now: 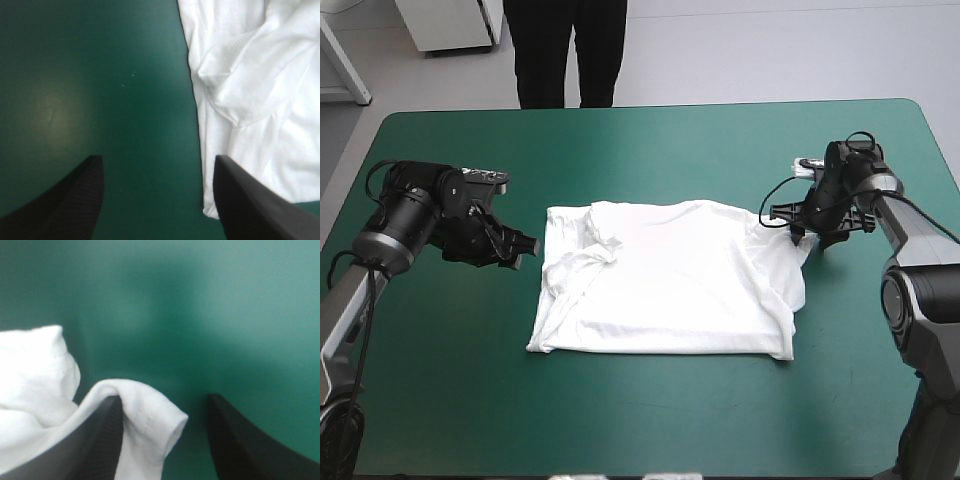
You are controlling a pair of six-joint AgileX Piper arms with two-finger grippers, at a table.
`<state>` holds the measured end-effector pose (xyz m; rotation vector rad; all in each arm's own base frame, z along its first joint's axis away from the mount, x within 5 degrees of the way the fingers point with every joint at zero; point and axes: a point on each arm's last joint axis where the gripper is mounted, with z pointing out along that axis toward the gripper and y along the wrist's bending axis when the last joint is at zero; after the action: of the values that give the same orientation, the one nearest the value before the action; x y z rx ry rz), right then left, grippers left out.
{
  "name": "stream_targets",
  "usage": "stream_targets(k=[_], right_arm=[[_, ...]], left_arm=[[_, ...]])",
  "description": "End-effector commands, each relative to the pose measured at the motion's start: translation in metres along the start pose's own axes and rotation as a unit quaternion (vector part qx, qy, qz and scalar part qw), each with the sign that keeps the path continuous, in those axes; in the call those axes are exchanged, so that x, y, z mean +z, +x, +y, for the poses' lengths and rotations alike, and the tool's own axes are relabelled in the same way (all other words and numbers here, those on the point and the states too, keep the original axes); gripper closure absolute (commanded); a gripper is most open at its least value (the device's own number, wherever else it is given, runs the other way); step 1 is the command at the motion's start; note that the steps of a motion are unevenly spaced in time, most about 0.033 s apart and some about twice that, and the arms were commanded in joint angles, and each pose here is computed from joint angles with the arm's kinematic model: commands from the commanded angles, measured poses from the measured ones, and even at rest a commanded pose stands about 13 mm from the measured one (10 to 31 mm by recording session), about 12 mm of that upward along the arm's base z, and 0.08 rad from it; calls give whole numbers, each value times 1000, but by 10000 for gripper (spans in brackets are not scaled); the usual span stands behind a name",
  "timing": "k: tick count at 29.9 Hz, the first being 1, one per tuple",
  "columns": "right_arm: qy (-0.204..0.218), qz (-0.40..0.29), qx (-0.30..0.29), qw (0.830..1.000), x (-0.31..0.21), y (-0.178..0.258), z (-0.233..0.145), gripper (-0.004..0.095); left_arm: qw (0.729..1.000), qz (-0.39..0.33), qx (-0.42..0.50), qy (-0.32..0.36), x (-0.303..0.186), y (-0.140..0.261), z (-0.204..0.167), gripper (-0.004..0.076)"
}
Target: Fold the cloth
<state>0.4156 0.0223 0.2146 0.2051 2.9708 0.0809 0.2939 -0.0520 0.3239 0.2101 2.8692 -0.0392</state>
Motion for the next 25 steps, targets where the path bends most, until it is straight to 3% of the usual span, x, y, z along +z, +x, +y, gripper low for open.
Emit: stream_targets(k=[1, 4, 13, 25], right_arm=[[-7, -28, 3, 1000, -17, -4, -3, 650], [-4, -29, -1, 1000, -18, -4, -2, 928], [-13, -77, -26, 997, -59, 4, 15, 925], [-77, -126, -110, 983, -97, 37, 96, 925]], left_arm=[[999, -30, -8, 7, -21, 3, -1, 270], [999, -31, -9, 8, -21, 3, -1, 270], [999, -35, -12, 9, -21, 2, -1, 270], [999, -40, -13, 10, -21, 1, -1, 270]])
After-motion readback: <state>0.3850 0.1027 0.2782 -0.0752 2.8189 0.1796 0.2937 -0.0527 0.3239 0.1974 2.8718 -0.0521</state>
